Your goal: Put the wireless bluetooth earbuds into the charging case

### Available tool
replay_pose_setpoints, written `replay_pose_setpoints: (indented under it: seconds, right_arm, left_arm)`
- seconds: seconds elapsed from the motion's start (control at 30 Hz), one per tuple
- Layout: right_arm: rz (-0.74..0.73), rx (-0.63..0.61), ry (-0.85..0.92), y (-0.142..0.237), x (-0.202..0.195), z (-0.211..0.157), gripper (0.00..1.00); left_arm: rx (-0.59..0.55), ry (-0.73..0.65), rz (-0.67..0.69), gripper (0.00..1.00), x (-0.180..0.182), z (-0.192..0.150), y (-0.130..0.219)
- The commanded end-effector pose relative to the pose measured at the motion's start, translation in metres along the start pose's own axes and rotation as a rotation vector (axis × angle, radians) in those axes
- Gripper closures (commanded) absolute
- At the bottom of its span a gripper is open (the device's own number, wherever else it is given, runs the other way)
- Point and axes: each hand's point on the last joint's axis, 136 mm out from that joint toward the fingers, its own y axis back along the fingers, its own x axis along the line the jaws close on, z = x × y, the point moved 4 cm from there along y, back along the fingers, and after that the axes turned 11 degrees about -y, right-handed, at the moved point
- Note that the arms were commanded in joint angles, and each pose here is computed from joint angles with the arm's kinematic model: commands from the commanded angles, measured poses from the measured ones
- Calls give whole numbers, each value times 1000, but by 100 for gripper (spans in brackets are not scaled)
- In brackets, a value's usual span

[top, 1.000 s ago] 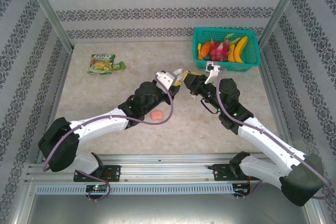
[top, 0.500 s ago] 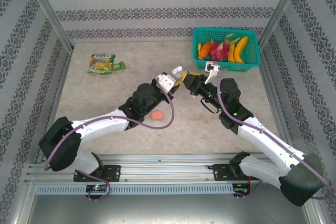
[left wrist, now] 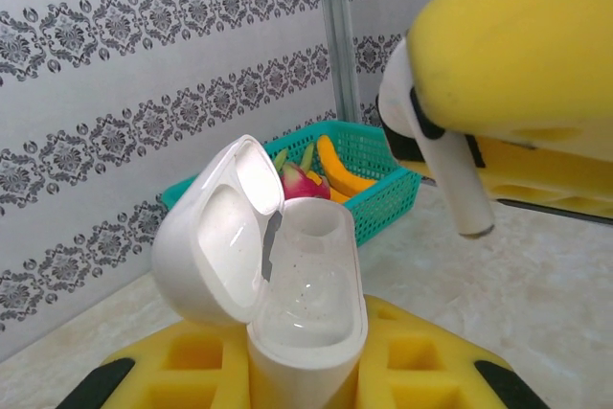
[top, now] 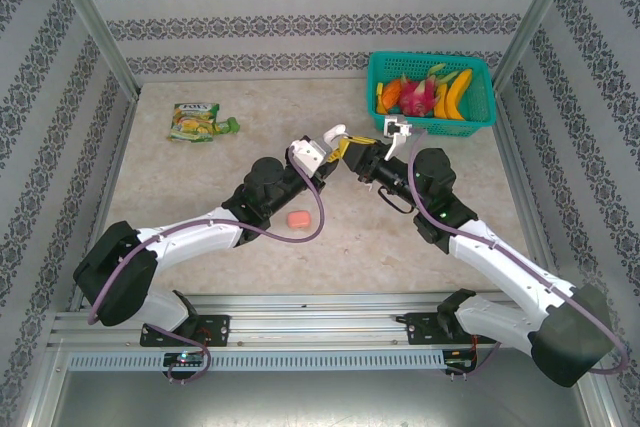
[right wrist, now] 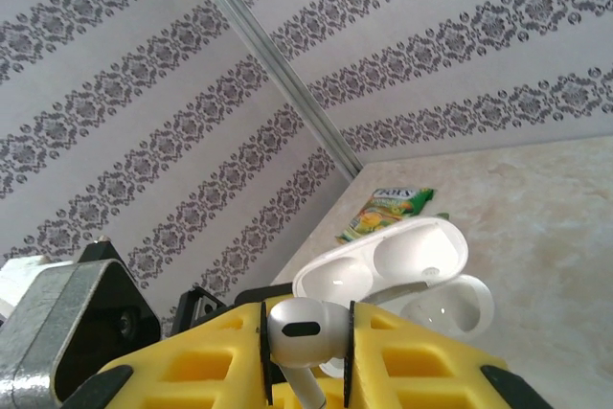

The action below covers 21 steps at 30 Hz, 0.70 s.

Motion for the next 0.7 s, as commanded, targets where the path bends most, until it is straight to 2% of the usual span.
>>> replay_pose_setpoints:
  seconds: [0.0, 0.67]
  right_arm:
    - [71, -26, 30, -2, 10, 3, 77]
    - [88, -87, 28, -15, 4, 0, 78]
  left_arm:
    - [-103, 50, 9, 100, 12, 27, 4]
    - [-141, 121, -19, 100, 18, 44, 1]
